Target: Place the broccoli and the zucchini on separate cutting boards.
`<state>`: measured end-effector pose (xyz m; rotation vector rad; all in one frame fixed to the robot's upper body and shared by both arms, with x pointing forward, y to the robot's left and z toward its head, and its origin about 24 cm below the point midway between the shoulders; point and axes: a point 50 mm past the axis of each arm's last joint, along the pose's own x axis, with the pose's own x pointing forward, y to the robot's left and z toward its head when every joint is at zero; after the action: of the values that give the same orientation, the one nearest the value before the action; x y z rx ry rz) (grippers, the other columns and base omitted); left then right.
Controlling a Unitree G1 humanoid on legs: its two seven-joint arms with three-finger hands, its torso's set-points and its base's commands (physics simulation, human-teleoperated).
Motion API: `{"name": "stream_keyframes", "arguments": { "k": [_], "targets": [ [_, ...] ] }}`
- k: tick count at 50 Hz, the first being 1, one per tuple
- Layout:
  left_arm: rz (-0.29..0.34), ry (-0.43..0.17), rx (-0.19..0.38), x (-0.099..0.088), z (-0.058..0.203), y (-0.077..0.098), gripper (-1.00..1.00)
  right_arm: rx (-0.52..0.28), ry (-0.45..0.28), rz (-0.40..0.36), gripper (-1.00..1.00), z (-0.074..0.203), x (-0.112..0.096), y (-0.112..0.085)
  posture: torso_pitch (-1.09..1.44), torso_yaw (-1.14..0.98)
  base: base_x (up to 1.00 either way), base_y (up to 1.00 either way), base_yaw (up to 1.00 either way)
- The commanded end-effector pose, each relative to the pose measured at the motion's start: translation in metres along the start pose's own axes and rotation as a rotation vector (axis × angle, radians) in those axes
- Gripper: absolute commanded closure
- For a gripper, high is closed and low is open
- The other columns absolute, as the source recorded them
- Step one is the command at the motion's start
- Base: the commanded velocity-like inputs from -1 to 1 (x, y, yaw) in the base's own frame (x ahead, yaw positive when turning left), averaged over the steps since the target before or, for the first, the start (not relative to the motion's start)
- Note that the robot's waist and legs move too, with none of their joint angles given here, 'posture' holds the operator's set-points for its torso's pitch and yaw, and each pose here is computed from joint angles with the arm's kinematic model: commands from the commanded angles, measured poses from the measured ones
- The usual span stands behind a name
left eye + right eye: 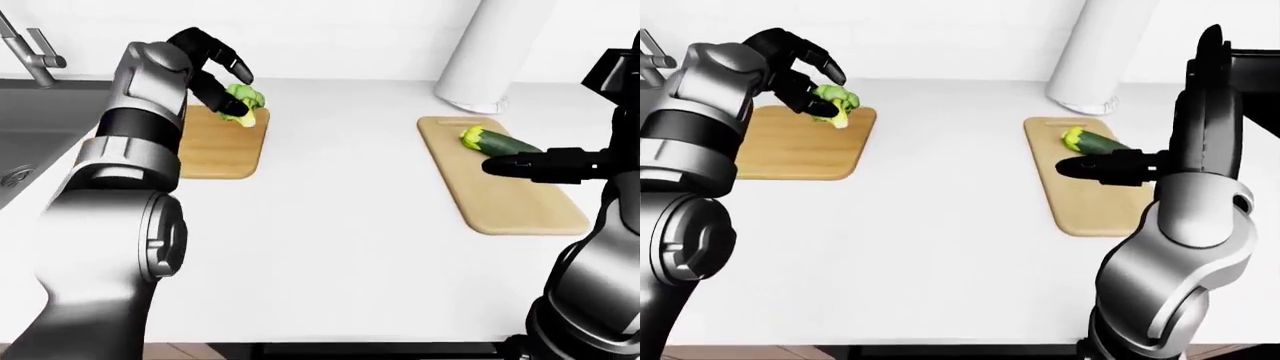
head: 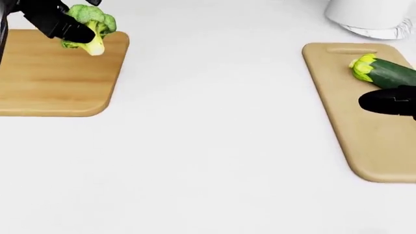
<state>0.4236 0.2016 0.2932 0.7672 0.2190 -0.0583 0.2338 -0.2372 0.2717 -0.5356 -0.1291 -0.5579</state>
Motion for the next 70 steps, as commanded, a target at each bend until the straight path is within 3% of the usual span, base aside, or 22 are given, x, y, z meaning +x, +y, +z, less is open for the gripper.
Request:
{"name": "stream_keyframes", "arguments": {
  "k": [1,11,31,50,56,70],
  "targets": [
    [0.098,-0.070,0.006,-0.010,0.019,0.021,0.95,0.000,-0.060,-0.047,-1.00,0.010,-0.002,-0.009,0.00,0.00,0.00,0.00,0.00],
    [0.202,0.016,0.013,-0.008,-0.005,0.029,1.00,-0.001,-0.060,-0.048,-1.00,0.010,-0.002,-0.008,0.00,0.00,0.00,0.00,0.00],
    [0.354,0.043,-0.001,-0.002,-0.024,0.023,1.00,-0.004,-0.052,-0.047,-1.00,0.004,-0.003,-0.005,0.00,0.00,0.00,0.00,0.00],
    [0.398,0.074,0.024,0.006,-0.043,0.007,1.00,-0.005,-0.048,-0.044,-1.00,0.001,-0.003,-0.002,0.00,0.00,0.00,0.00,0.00],
    [0.397,0.075,0.029,0.007,-0.044,0.005,0.88,-0.004,-0.047,-0.044,-1.00,0.000,-0.003,-0.002,0.00,0.00,0.00,0.00,0.00],
    [0.397,0.087,0.034,0.008,-0.049,0.001,0.36,-0.007,-0.047,-0.046,-1.00,0.001,-0.003,-0.003,0.00,0.00,0.00,0.00,0.00]
  ]
}}
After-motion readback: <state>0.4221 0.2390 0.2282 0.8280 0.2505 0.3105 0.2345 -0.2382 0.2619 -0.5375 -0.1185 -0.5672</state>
